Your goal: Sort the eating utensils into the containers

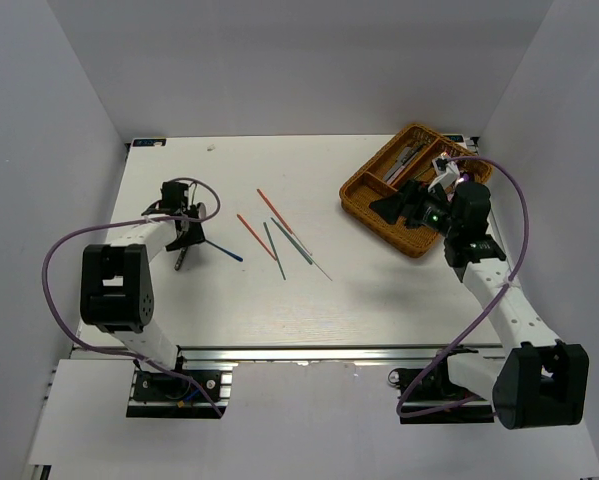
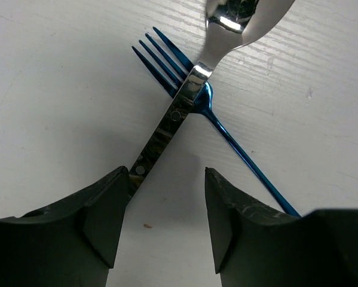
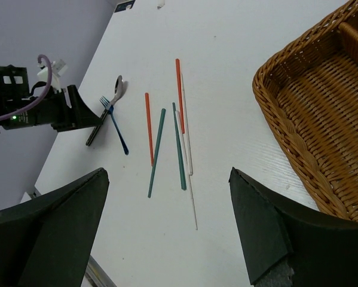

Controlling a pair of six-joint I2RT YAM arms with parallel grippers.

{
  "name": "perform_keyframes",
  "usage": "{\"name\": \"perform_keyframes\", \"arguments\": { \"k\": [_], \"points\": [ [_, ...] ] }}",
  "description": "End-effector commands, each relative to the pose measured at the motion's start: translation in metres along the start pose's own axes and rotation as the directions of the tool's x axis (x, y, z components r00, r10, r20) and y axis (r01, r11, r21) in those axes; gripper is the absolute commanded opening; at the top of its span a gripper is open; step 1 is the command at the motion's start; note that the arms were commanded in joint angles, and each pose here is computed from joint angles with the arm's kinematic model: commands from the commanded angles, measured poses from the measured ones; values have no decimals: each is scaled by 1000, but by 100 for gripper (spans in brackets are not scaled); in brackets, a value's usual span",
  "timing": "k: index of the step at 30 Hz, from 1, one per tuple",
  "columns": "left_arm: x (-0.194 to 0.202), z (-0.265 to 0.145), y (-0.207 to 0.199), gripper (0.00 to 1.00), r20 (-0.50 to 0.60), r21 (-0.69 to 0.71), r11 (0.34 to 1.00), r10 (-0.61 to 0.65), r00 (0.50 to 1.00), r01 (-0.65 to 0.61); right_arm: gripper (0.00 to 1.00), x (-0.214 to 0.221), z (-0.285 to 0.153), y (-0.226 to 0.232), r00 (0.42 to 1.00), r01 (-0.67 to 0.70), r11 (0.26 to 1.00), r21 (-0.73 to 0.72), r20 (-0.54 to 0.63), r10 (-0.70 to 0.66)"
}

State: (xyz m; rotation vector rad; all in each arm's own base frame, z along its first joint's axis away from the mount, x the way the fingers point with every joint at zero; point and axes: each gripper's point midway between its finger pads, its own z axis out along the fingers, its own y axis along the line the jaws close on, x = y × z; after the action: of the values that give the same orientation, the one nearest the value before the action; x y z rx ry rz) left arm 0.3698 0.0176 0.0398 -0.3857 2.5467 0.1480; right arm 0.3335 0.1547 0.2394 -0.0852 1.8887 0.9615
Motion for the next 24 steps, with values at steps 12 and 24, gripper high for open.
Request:
{"name": "perform_keyframes", "arguments": {
  "k": [12, 24],
  "points": [
    [2, 24, 11, 50, -48, 33, 999, 3, 999, -1, 89, -14, -4, 19, 997, 45, 998, -48, 67, -42],
    [-12, -10, -8, 5, 24, 111, 993, 40, 999, -42, 89, -19, -2, 17, 996, 31, 999, -22, 83, -30]
  ]
}}
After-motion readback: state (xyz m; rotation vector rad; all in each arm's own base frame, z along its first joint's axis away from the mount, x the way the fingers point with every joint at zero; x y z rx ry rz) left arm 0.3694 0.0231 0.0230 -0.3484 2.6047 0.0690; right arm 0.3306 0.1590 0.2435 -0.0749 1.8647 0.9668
